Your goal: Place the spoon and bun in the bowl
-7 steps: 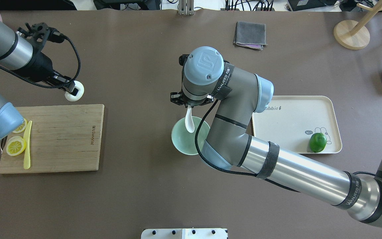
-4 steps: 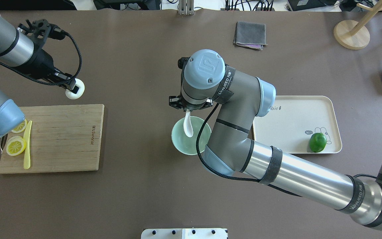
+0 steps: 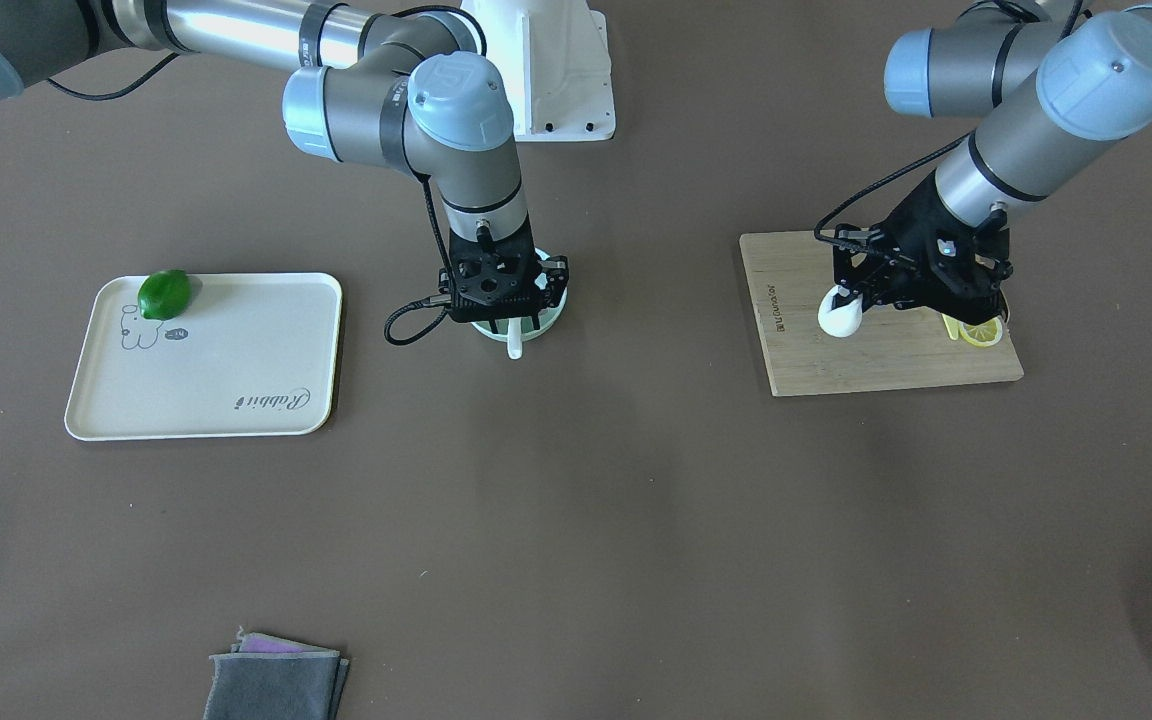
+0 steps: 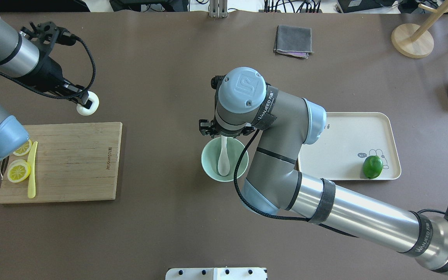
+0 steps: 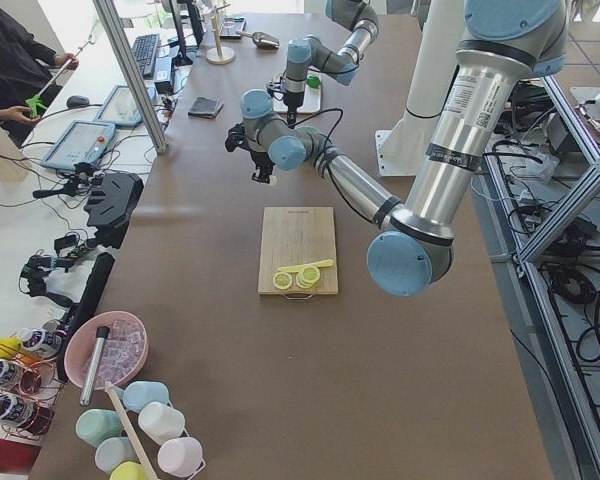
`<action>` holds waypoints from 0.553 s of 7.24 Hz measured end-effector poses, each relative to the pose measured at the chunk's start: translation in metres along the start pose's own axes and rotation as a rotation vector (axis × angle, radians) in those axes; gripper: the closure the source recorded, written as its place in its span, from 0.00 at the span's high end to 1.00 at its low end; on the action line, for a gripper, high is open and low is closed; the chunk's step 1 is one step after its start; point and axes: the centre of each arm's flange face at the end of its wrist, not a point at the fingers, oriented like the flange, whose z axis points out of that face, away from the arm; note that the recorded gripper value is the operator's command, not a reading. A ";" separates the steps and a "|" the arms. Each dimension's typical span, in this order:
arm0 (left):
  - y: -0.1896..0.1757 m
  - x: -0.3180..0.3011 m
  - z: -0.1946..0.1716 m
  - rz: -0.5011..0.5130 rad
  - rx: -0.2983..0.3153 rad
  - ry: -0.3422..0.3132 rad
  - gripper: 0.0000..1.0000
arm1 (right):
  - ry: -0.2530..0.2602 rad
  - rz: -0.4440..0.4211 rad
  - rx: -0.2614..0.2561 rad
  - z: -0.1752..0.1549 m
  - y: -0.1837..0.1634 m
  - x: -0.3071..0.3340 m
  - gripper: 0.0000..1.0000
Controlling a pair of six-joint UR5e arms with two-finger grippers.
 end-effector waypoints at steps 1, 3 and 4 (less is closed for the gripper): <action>-0.009 0.016 -0.005 -0.030 0.014 0.014 0.00 | 0.000 0.008 -0.019 -0.016 -0.001 0.001 1.00; -0.022 0.099 0.006 -0.096 0.011 0.077 0.00 | -0.010 0.050 -0.056 -0.051 -0.039 0.034 1.00; -0.016 0.145 0.028 -0.104 0.001 0.090 0.00 | -0.001 0.047 -0.064 -0.057 -0.062 0.068 1.00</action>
